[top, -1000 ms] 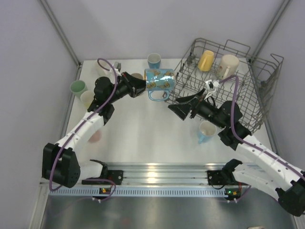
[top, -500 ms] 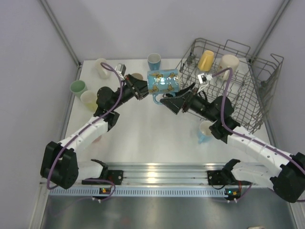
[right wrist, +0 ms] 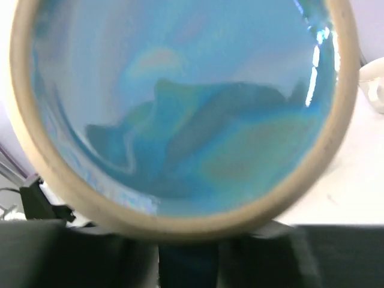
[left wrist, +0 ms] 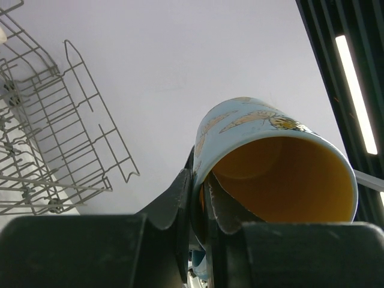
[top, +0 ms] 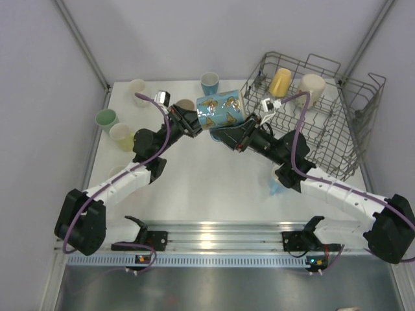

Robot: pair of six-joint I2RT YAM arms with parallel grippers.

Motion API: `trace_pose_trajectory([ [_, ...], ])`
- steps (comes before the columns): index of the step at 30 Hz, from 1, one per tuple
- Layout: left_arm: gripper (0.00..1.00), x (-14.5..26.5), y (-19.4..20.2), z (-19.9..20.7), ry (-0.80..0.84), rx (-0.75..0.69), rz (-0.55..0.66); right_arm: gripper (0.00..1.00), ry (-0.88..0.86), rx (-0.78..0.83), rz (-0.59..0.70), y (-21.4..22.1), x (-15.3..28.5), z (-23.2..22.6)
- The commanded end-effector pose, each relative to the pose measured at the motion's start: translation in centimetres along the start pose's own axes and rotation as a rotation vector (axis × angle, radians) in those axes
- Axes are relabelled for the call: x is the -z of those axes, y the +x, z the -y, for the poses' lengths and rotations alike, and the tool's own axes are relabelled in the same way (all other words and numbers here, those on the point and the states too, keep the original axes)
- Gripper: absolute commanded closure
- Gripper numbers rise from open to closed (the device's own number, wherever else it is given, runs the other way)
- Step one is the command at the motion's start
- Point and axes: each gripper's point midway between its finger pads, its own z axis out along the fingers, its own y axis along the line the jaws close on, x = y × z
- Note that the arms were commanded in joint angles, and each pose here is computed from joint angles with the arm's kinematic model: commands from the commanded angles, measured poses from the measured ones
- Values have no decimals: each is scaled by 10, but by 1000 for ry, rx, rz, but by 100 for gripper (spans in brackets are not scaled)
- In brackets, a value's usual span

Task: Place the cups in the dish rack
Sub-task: Pass the cup from the left arm to the right

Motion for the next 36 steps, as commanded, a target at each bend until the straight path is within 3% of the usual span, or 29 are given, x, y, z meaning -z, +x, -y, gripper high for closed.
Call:
trace_pose_trajectory([
  [1,100,6,6,50,188,-59,4,72,-94,45,130,-33,-1,-33],
  [4,100,10,10,45,177,-60,1,100,-114,47,159,-38,5,-39],
  [8,100,15,13,41,168,-81,-1,100,-73,52,198,-44,14,-34],
  [11,77,18,15,43,166,-119,0,100,-58,83,217,-54,19,-40],
  [12,61,17,15,31,114,-135,-5,100,-50,94,217,-56,20,-41],
  [15,42,19,15,25,39,-211,-7,100,20,156,212,-66,25,-40],
  [19,27,26,9,31,-14,-293,38,100,117,184,260,-80,42,-33],
  [23,19,30,5,20,-106,-341,44,100,187,226,294,-97,55,-36],
  [25,2,32,4,11,-158,-364,37,100,254,262,287,-101,61,-28],
  [27,2,35,2,10,-189,-409,34,100,294,319,300,-114,65,-30],
  [36,2,67,-12,-5,-515,-659,-37,100,899,643,293,-180,115,29],
])
